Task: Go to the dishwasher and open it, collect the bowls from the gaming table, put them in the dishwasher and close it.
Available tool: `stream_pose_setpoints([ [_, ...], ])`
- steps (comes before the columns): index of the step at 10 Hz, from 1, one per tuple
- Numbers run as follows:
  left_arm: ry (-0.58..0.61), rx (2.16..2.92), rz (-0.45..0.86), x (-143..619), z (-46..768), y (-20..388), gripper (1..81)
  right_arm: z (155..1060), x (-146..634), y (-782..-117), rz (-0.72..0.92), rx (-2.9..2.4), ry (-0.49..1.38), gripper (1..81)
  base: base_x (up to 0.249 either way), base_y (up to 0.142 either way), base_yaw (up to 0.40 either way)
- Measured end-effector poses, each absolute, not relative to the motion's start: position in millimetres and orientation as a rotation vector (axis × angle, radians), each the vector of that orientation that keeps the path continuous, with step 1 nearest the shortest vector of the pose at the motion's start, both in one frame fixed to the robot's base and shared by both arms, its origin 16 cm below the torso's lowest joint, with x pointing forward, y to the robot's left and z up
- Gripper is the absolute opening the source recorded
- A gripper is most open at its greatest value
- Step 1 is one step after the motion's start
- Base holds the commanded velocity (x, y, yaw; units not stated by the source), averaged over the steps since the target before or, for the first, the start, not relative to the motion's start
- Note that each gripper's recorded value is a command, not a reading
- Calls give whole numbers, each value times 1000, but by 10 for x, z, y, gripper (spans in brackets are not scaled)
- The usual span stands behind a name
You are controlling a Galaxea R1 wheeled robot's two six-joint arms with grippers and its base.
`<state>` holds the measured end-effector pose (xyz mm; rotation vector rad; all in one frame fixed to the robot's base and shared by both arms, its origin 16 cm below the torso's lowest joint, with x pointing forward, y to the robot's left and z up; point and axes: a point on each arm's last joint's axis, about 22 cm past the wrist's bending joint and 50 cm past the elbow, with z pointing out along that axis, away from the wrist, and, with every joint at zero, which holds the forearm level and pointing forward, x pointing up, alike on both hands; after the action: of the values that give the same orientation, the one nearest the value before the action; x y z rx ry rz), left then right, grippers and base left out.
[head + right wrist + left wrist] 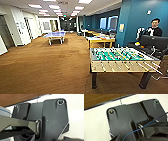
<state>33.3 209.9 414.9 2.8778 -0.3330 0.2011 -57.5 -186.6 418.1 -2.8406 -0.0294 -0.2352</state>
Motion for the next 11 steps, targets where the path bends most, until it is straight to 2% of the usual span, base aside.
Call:
stream_pose_setpoints([
  [2,-332,2876,192,278,4146,2082,811,4181,-577,-1869,-234,-2841,-30,811,0,0,181],
  [5,-330,2877,191,268,4145,2087,811,4180,-585,-1866,-231,-2841,-31,811,0,0,0],
  [6,-330,2876,197,290,4147,2087,811,4181,-582,-1868,-233,-2841,-30,811,0,-121,0],
  [11,-329,2878,199,296,4147,2099,811,4178,-617,-1869,-225,-2843,-30,811,0,0,0],
])
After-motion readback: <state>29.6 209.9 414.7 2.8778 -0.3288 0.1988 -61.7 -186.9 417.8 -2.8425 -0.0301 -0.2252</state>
